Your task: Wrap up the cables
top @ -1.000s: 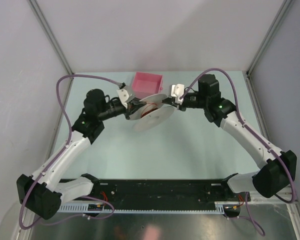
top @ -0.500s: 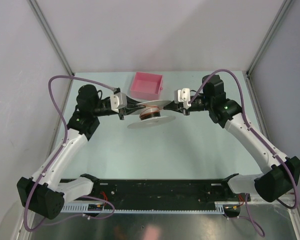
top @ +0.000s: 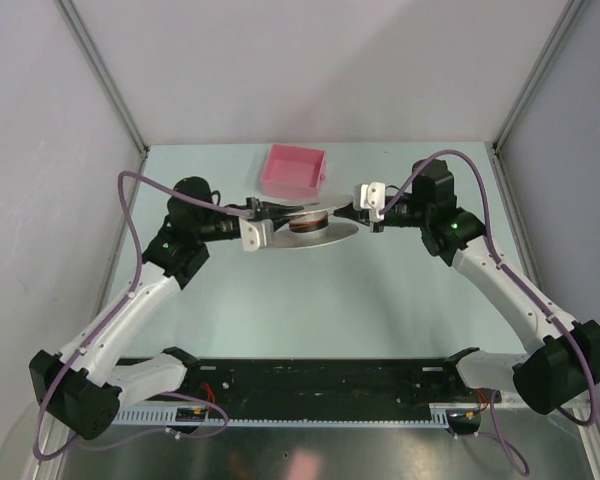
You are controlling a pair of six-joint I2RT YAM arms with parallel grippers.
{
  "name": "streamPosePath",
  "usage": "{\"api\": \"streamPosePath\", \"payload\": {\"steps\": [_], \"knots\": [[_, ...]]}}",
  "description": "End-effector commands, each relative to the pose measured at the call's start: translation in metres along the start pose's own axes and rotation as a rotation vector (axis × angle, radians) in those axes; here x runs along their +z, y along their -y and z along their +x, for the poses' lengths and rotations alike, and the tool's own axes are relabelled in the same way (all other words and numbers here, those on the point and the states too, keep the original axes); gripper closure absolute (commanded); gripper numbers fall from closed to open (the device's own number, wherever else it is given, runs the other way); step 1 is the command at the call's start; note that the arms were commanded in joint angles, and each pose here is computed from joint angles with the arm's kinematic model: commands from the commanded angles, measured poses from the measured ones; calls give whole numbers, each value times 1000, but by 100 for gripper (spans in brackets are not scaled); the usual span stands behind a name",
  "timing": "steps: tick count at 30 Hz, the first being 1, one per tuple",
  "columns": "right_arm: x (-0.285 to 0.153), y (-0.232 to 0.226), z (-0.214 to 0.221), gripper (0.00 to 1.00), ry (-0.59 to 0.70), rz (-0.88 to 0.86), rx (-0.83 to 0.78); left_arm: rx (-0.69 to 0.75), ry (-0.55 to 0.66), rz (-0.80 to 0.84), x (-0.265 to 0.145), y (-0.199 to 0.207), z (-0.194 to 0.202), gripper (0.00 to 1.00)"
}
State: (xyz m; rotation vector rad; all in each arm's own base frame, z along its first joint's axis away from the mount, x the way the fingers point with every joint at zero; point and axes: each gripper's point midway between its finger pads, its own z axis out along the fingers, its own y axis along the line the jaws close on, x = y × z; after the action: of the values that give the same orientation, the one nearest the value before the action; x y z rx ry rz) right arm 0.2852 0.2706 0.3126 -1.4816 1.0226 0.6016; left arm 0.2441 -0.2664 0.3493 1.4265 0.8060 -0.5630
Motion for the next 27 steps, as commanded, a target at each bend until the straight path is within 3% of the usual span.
{"api": "streamPosePath", "payload": {"steps": [1, 8, 18, 27], "knots": [[-37, 58, 50, 100, -213, 330, -35, 279, 58, 40, 13, 0, -18, 100], [-65, 95, 90, 100, -299, 596, 28, 487, 55, 51, 64, -33, 10, 100], [-101, 129, 156, 100, -323, 856, 219, 686, 92, 45, 151, -65, 56, 100], [-124, 168, 234, 100, -289, 1090, 308, 825, 99, -28, 223, -94, 131, 100]]}}
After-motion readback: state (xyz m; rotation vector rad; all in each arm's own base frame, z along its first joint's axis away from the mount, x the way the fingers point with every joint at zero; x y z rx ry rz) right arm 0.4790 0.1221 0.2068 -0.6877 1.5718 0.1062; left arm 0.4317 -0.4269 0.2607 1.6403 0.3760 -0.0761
